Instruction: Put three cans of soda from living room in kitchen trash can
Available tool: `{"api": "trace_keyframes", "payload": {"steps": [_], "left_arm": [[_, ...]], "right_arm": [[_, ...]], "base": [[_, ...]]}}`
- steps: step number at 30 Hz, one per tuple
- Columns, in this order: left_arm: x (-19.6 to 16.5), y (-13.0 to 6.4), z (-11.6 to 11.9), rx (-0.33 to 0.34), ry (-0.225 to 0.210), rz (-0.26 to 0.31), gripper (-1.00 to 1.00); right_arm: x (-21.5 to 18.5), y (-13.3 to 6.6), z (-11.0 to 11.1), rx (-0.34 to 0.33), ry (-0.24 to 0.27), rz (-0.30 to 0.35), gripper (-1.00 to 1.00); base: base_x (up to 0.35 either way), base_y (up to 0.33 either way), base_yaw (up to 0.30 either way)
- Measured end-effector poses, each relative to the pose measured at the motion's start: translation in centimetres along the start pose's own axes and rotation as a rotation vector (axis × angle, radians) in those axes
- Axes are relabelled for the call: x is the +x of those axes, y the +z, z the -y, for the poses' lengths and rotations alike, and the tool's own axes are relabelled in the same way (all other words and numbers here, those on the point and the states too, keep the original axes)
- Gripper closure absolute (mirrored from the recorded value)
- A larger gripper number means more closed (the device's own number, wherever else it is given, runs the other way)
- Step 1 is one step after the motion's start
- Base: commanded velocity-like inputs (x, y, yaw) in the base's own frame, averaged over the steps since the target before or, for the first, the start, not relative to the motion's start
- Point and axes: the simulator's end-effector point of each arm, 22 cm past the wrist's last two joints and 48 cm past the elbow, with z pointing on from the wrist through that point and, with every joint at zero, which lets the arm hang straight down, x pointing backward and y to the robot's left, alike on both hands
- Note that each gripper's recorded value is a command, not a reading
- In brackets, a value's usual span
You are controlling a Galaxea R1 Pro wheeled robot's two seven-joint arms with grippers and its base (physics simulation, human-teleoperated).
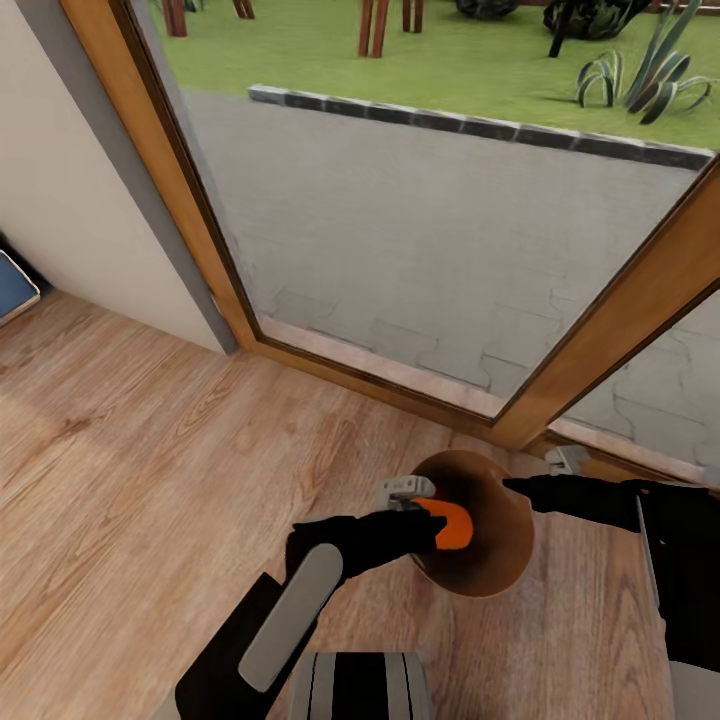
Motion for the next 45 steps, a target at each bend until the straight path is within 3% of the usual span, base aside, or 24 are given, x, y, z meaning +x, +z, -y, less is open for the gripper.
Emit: {"api": "trace_keyframes", "payload": {"steps": [4, 5, 8, 28, 29, 45], "left_arm": [[0.2, 0.4, 0.0, -0.050, 0.023, 0.013, 1.00], [-0.3, 0.4, -0.1, -0.063, -0.001, 0.022, 1.00], [-0.6, 0.7, 0.3, -0.081, 0.017, 0.021, 1.00], [-0.7, 0.7, 1.4, -0.050, -0.014, 0.022, 1.00], [-0.9, 0.7, 1.4, -0.049, -0.023, 0.033, -1.00], [-1.0, 0.7, 1.4, -0.047, -0.030, 0.040, -1.00]], "right_arm": [[0.0, 0.0, 0.0, 0.001, -0.001, 0.000, 1.00], [0.0, 0.0, 0.0, 0.002, -0.001, 0.000, 1.00], [0.0, 0.0, -0.3, -0.010, 0.009, 0.001, 1.00], [0.0, 0.0, -0.4, -0.019, 0.016, 0.002, 1.00], [0.0, 0.0, -0.4, -0.018, 0.015, 0.002, 1.00], [0.0, 0.0, -0.4, -0.019, 0.015, 0.002, 1.00]], "base": [[0.000, 0.000, 0.000], [0.000, 0.000, 0.000], [0.000, 0.000, 0.000], [0.000, 0.000, 0.000], [0.000, 0.000, 0.000], [0.000, 0.000, 0.000]]}}
